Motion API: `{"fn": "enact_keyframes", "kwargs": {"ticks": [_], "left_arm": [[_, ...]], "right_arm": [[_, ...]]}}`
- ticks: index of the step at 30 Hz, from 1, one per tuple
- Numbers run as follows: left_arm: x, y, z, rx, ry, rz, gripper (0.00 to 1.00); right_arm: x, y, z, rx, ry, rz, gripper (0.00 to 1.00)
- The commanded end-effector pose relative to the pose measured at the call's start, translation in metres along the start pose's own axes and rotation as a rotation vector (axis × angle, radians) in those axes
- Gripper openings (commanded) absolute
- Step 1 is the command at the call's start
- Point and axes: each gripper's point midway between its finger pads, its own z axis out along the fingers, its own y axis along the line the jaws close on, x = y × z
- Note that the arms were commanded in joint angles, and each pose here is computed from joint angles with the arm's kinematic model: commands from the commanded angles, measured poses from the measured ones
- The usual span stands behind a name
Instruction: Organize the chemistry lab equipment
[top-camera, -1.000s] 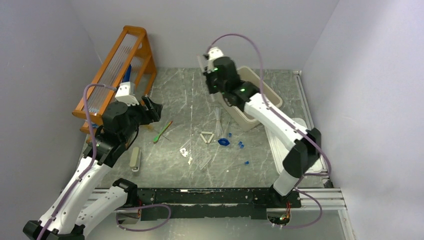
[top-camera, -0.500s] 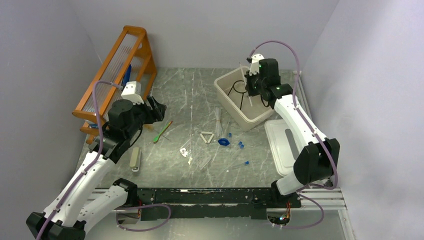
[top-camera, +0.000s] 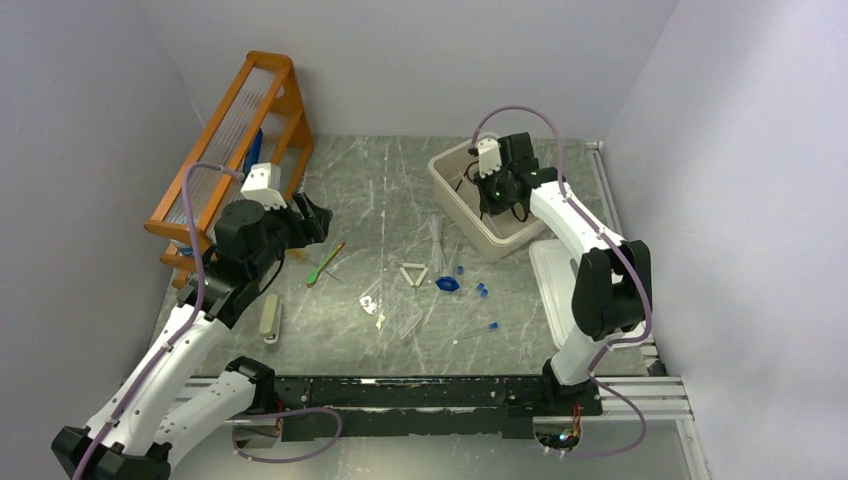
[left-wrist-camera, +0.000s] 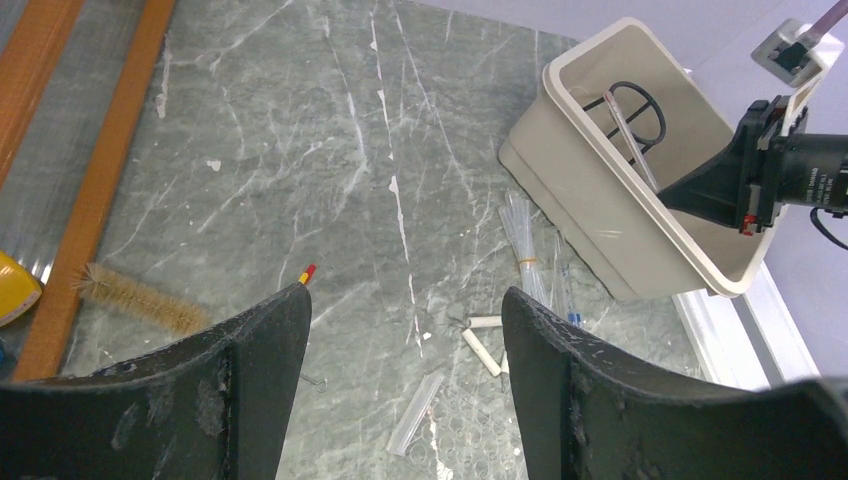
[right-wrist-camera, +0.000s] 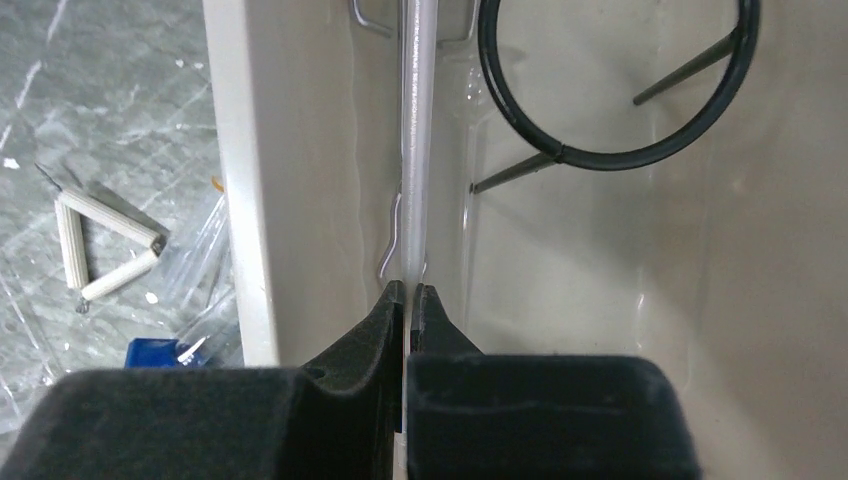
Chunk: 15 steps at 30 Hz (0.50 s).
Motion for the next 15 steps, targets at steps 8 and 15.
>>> {"fn": "enact_keyframes", "kwargs": {"ticks": [8, 15], "left_arm": [[0.001, -0.015, 0.008, 0.054, 0.028, -0.045, 0.73], [-0.001, -0.020, 0.007, 0.074, 0.020, -0.070, 0.72]], "right_arm": [[0.018, 0.000, 0.011, -0.014, 0.078, -0.018, 0.19], [0.003, 0.008, -0.002, -0.038, 0.026, 0.026, 0.28]]}}
